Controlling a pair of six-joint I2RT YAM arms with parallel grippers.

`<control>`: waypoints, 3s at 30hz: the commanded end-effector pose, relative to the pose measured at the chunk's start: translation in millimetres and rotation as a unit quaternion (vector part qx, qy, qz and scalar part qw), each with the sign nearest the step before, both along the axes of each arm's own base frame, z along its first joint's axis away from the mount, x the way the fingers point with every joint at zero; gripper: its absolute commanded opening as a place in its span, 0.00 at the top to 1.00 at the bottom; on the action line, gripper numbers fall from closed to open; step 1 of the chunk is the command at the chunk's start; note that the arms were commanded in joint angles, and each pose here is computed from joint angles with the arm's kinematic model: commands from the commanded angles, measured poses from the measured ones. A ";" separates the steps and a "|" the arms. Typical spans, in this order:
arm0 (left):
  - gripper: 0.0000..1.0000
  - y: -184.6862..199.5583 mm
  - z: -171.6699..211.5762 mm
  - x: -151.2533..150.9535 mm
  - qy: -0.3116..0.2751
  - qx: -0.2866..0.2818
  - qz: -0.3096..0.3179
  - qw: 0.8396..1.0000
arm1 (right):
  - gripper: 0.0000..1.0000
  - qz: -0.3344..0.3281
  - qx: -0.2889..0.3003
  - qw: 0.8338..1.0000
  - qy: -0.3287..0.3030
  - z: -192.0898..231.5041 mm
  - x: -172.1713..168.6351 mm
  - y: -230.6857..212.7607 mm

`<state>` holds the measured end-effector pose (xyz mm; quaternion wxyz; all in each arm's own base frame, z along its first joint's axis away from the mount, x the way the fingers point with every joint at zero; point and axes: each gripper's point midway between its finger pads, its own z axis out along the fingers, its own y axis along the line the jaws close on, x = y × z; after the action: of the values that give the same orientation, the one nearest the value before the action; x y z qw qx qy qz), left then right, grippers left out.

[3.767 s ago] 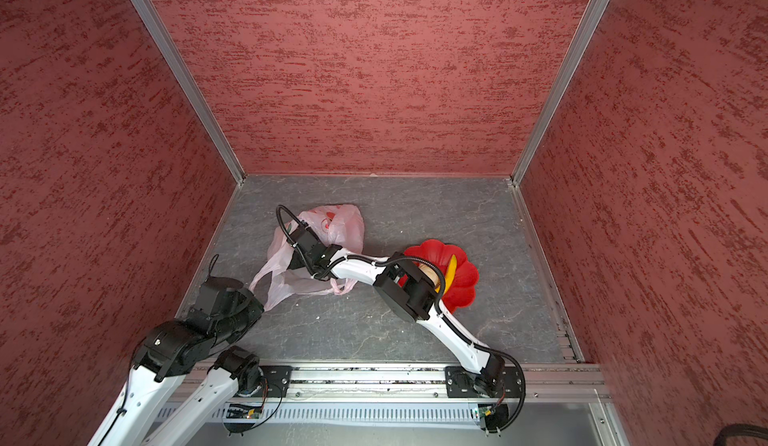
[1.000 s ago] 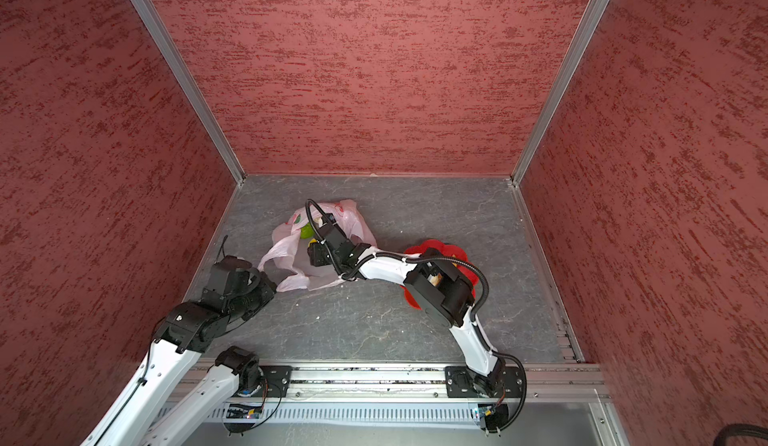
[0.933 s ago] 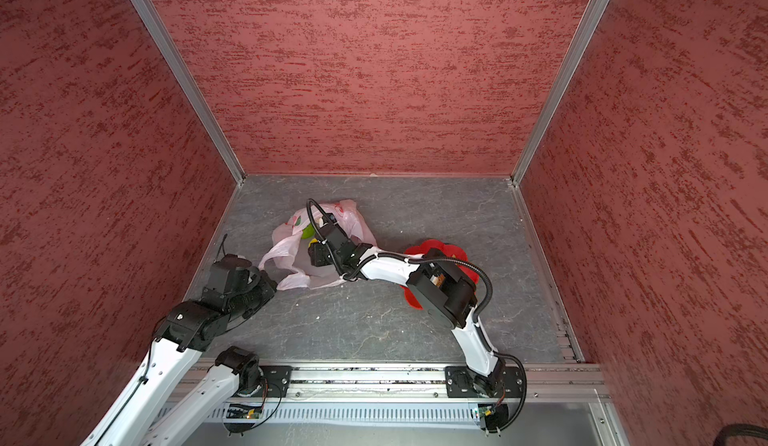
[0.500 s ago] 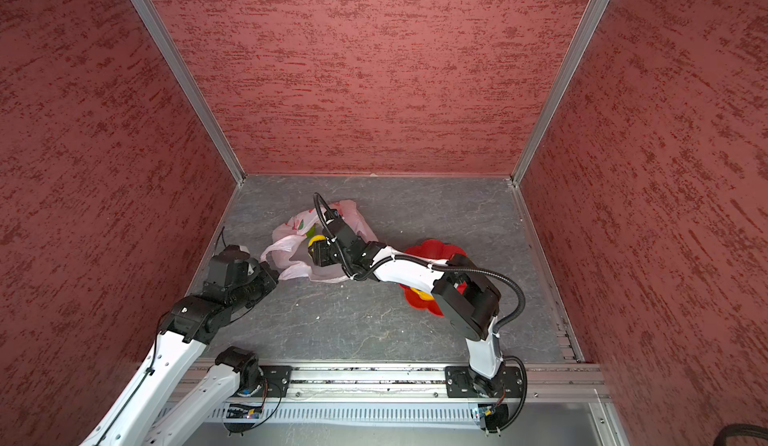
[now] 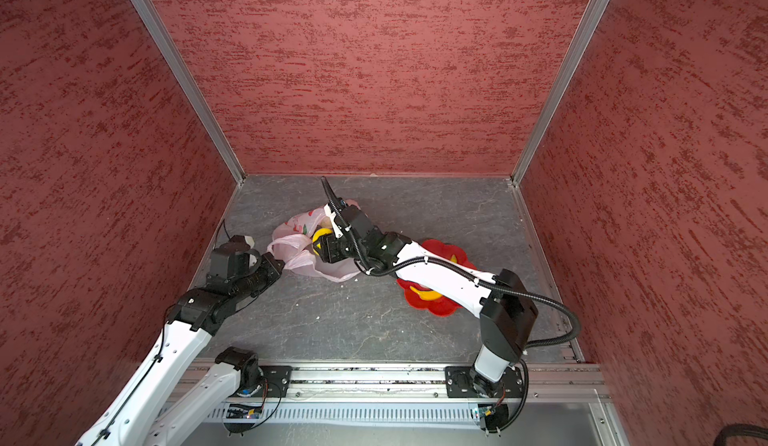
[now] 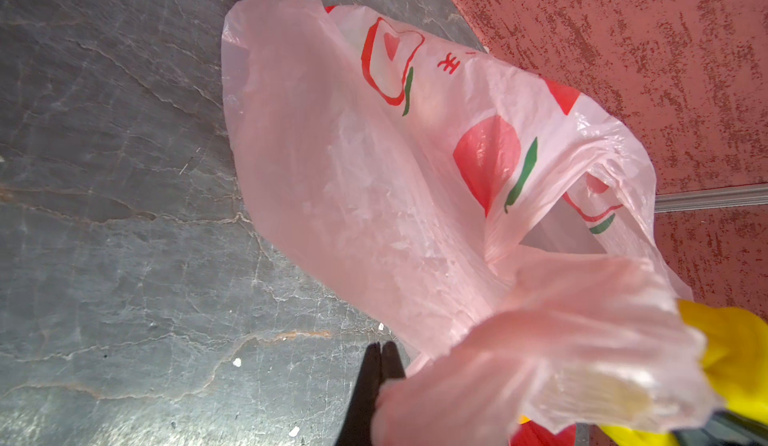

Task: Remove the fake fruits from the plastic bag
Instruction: 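Lift the yellow lemon out of the bag with the right gripper, then carry the yellow lemon over the red plate with the right gripper, then lower the lemon onto the red plate and open the right gripper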

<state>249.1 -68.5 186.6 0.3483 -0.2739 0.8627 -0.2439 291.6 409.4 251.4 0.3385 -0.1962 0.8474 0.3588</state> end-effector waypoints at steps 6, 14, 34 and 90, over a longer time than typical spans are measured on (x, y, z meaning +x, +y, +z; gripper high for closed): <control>1.00 -4.9 -5.6 4.9 -0.009 -0.007 -0.014 1.000 | 0.56 -0.030 0.041 0.999 -0.019 48.8 7.8 -44.0; 1.00 -5.1 -6.2 5.6 -0.008 -0.007 -0.014 1.000 | 0.57 -0.036 0.073 0.997 -0.010 54.5 11.2 -56.6; 1.00 -2.3 -11.0 3.5 -0.001 -0.007 -0.012 1.000 | 0.58 -0.259 -0.061 0.964 -0.016 -18.4 53.5 -203.7; 1.00 -4.5 -14.9 11.8 0.011 -0.006 -0.019 1.000 | 0.57 -0.418 -0.187 0.879 0.132 -165.8 36.5 -334.6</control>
<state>257.6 -72.6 164.7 0.3208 -0.2712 0.8730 -0.2477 331.0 84.6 95.7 0.3058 0.1482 0.9386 0.0605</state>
